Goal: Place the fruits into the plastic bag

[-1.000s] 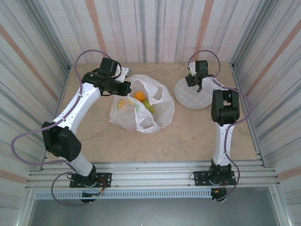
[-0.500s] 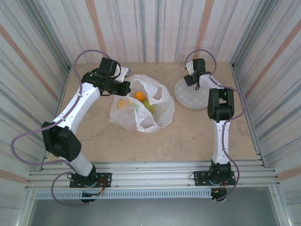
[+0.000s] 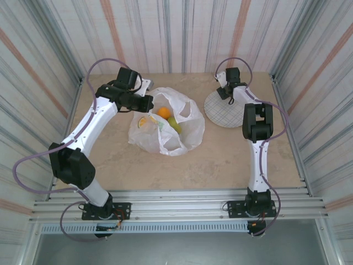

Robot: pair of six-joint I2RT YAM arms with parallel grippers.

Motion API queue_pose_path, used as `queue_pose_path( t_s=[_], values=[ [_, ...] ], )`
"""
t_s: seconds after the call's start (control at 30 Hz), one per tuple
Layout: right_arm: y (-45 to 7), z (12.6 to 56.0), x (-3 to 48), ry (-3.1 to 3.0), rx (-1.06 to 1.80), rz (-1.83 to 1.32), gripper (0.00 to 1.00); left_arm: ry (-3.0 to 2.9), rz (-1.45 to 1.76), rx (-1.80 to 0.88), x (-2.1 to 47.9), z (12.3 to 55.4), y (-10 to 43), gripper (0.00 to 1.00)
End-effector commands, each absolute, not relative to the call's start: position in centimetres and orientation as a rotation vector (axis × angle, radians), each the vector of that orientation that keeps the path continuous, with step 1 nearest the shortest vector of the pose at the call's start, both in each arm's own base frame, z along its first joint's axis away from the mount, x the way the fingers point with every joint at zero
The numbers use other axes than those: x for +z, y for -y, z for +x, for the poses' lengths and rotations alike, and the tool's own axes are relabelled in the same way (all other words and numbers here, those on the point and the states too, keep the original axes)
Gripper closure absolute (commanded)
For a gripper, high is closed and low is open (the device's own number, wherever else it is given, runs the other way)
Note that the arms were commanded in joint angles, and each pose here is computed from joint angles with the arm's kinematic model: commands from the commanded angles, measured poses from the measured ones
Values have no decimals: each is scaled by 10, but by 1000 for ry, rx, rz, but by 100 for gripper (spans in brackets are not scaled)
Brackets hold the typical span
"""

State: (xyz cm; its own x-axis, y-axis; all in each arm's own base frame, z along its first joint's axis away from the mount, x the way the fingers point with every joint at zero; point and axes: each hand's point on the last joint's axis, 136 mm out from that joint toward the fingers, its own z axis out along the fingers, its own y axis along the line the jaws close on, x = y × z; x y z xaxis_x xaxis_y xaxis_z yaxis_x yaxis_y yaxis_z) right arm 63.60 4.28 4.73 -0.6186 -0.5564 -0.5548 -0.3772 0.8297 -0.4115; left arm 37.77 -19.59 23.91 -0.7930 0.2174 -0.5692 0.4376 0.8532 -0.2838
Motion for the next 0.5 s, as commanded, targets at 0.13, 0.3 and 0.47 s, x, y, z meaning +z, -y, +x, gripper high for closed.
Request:
queue_pose_path(
  t_s=[0.13, 0.3, 0.47],
  values=[
    [-45, 625, 76, -2302, -309, -656, 51, -2491, 476, -579, 243, 374, 195, 100],
    [-57, 595, 105, -2297, -210, -568, 54, -2485, 477, -595, 246, 372, 196, 100],
    [-83, 537, 134, -2280, -28, -431, 55, -2483, 476, -615, 246, 371, 199, 100]
  ],
)
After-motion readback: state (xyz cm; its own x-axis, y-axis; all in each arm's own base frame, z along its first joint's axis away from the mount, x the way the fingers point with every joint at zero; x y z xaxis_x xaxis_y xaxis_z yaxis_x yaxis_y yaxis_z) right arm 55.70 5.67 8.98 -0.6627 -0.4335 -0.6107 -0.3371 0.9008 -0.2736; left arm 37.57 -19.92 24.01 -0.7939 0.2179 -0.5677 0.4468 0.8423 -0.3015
